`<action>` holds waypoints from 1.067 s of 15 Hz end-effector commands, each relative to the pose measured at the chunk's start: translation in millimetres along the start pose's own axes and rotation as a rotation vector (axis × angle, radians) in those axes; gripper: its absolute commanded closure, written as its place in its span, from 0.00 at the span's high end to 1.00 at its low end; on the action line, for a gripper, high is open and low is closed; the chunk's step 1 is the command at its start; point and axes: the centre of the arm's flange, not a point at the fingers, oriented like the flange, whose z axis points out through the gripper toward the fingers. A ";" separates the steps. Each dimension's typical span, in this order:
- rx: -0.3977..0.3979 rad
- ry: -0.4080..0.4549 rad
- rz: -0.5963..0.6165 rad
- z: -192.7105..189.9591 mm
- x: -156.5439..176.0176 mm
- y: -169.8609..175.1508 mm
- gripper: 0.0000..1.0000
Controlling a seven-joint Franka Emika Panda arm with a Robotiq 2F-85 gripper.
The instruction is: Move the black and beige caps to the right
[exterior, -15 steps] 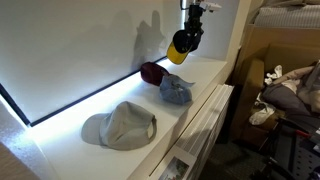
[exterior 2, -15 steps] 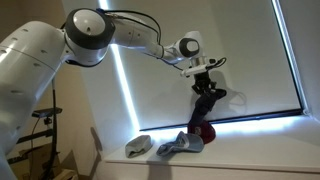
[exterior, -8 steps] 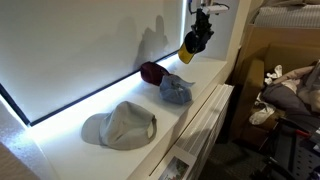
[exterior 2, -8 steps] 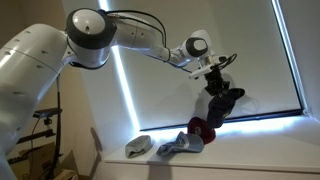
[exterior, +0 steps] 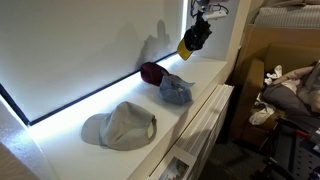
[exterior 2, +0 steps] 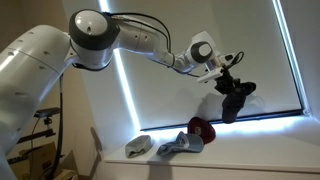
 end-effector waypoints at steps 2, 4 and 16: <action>0.012 0.066 -0.015 4.9 3.2 -12.7 0.43; 0.016 0.069 -0.017 9.1 2.6 -18.2 0.21; 0.146 0.020 -0.266 21.0 -3.3 -104.9 0.83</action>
